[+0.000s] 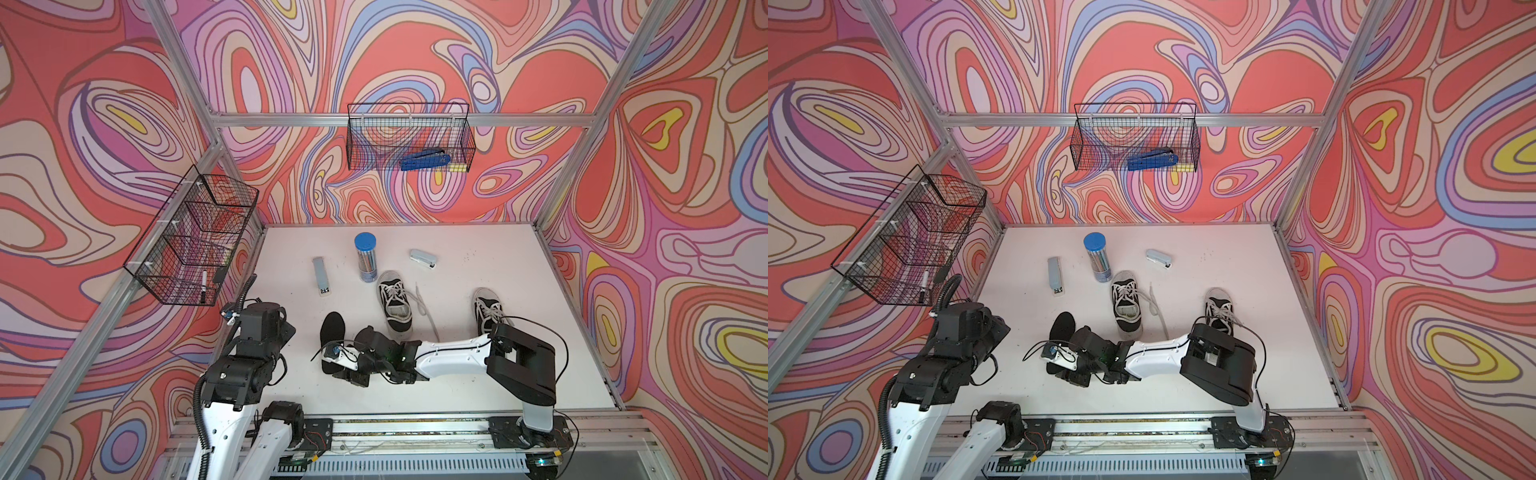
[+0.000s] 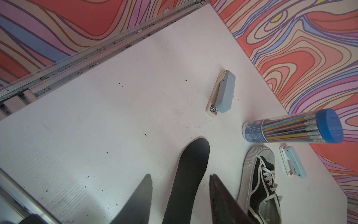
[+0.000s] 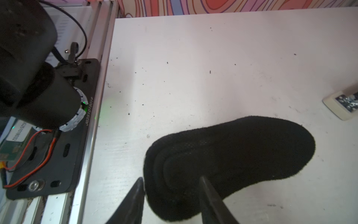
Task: Remove the insole from the shoe
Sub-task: Place the insole at the center of the board, then move the shoe to the center of the board, then adjust the shoelace on the shoe.
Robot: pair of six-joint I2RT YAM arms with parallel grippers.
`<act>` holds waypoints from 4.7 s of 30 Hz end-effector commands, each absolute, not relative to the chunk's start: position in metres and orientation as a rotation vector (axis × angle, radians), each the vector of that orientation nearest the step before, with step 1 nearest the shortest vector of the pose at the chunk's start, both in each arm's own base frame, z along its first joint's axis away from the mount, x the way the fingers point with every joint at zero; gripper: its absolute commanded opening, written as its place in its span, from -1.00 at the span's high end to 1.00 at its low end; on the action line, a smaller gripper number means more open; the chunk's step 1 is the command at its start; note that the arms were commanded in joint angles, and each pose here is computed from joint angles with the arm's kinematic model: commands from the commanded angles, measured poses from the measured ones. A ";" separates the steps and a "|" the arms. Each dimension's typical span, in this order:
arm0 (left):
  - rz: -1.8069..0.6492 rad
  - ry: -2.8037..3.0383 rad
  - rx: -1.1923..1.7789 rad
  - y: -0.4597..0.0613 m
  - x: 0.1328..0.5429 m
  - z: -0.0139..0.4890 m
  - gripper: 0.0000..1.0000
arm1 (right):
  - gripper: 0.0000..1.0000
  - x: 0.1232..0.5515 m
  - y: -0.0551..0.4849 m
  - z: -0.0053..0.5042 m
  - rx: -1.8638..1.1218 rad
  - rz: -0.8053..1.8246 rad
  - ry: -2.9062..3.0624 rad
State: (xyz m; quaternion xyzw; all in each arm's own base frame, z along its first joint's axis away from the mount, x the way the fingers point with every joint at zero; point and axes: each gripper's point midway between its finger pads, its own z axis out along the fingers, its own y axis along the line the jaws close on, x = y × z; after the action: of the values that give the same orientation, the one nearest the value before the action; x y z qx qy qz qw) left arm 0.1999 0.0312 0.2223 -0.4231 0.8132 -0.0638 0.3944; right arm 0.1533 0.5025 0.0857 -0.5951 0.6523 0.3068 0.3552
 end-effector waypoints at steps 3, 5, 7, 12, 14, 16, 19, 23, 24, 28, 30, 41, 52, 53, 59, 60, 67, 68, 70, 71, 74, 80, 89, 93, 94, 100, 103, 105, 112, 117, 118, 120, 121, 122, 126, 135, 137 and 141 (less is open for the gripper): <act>-0.211 2.114 -1.008 0.020 0.211 0.224 -0.02 | -0.17 0.147 0.485 0.140 -1.400 0.989 1.677; -0.260 2.145 -0.947 0.010 0.220 0.224 -0.02 | -0.19 0.154 0.466 0.164 -1.316 1.013 1.693; -0.320 2.187 -0.883 -0.003 0.230 0.223 -0.02 | -0.18 0.168 0.441 0.178 -1.213 0.975 1.754; -0.478 2.274 -0.709 -0.050 0.256 0.214 0.01 | 0.07 0.243 0.331 0.180 -0.666 0.570 2.166; -0.488 2.326 -0.571 -0.085 0.264 0.209 0.00 | 0.18 0.260 0.274 0.173 -0.421 0.392 2.316; -0.500 2.383 -0.459 -0.121 0.269 0.201 -0.01 | 0.19 0.267 0.231 0.168 -0.260 0.309 2.439; -0.497 2.439 -0.342 -0.164 0.275 0.188 -0.04 | 0.17 0.270 0.176 0.167 -0.116 0.161 2.566; -0.574 2.462 -0.256 -0.212 0.279 0.178 -0.04 | 0.06 0.272 0.110 0.164 0.105 0.020 2.674; -0.584 2.465 -0.239 -0.220 0.279 0.177 -0.05 | 0.04 0.271 0.100 0.161 0.147 0.025 2.695; -0.617 2.473 -0.190 -0.246 0.279 0.176 -0.04 | -0.04 0.270 0.077 0.139 0.284 0.070 2.759; -0.630 2.478 -0.199 -0.249 0.278 0.173 -0.04 | -0.09 0.269 0.081 0.125 0.303 0.114 2.789; -0.541 2.467 -0.225 -0.227 0.272 0.175 -0.05 | 0.53 0.283 0.103 0.077 0.303 0.247 2.840; -0.596 2.427 -0.168 -0.223 0.268 0.189 -0.04 | 1.00 0.280 0.178 0.104 0.035 0.392 2.844; -0.601 2.434 -0.164 -0.224 0.267 0.187 -0.04 | 1.00 0.276 0.187 0.105 0.029 0.416 2.842; -0.648 2.473 -0.140 -0.235 0.264 0.178 -0.02 | 1.00 0.251 0.236 0.093 -0.041 0.491 2.866; -0.650 2.477 -0.136 -0.236 0.264 0.177 -0.02 | 1.00 0.246 0.242 0.090 -0.053 0.505 2.872; -0.675 2.490 -0.062 -0.249 0.254 0.172 -0.02 | 0.31 0.243 0.242 0.113 -0.101 0.475 2.808; -0.676 2.492 -0.036 -0.253 0.252 0.171 -0.02 | 0.25 0.247 0.236 0.126 -0.098 0.449 2.770; -0.679 2.494 0.027 -0.264 0.246 0.170 -0.02 | 0.23 0.256 0.217 0.149 -0.056 0.409 2.712; -0.678 2.486 0.078 -0.273 0.243 0.171 -0.02 | 0.23 0.261 0.201 0.157 -0.002 0.392 2.686; -0.654 2.448 0.259 -0.299 0.231 0.172 -0.03 | 0.25 0.269 0.146 0.161 0.225 0.372 2.634; -0.559 2.520 0.471 -0.333 0.217 0.150 -0.05 | 0.19 0.250 0.116 0.134 0.560 0.642 2.619; -0.603 2.601 0.550 -0.370 0.218 0.115 -0.13 | -0.14 0.225 0.140 0.097 0.714 0.968 2.588; -0.581 2.611 0.542 -0.375 0.223 0.105 -0.10 | -0.28 0.226 0.147 0.093 0.732 1.059 2.535; -0.578 2.615 0.541 -0.376 0.225 0.103 -0.07 | -0.28 0.226 0.149 0.089 0.743 1.085 2.531; -0.548 2.641 0.531 -0.377 0.228 0.093 0.26 | -0.05 0.236 0.155 0.081 0.756 1.142 2.492; -0.539 2.647 0.530 -0.376 0.227 0.090 0.48 | 0.24 0.244 0.155 0.081 0.734 1.116 2.483; -0.535 2.652 0.530 -0.376 0.227 0.088 0.60 | 0.50 0.249 0.154 0.081 0.715 1.089 2.482; -0.491 2.673 0.511 -0.365 0.228 0.079 0.94 | 1.00 0.268 0.147 0.102 0.597 0.947 2.487; -0.487 2.674 0.518 -0.364 0.227 0.076 1.00 | 1.00 0.278 0.151 0.120 0.434 0.881 2.536; -0.489 2.675 0.523 -0.364 0.226 0.075 1.00 | 1.00 0.281 0.154 0.122 0.391 0.871 2.558; -0.496 2.673 0.524 -0.364 0.226 0.074 1.00 | 1.00 0.289 0.160 0.123 0.318 0.869 2.587; -0.499 2.671 0.521 -0.364 0.226 0.074 1.00 | 1.00 0.293 0.164 0.121 0.280 0.871 2.607; -0.501 2.670 0.523 -0.364 0.226 0.074 1.00 | 1.00 0.298 0.167 0.118 0.248 0.865 2.624; -0.510 2.671 0.521 -0.365 0.225 0.072 1.00 | 1.00 0.319 0.174 0.104 0.144 0.810 2.682; -0.528 2.682 0.489 -0.364 0.226 0.069 1.00 | 0.03 0.319 0.134 0.131 0.178 0.600 2.668; -0.536 2.681 0.483 -0.363 0.226 0.069 1.00 | 0.01 0.307 0.118 0.137 0.248 0.582 2.650; -0.547 2.684 0.470 -0.362 0.227 0.069 1.00 | 0.04 0.280 0.125 0.124 0.318 0.723 2.660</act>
State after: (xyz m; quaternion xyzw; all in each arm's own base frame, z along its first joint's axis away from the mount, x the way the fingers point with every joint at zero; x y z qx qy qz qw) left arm 0.2244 -0.3686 0.0752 0.1769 0.9463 -0.1993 0.1829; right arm 0.3068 0.1239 0.1520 0.0911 0.9350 0.2477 0.2369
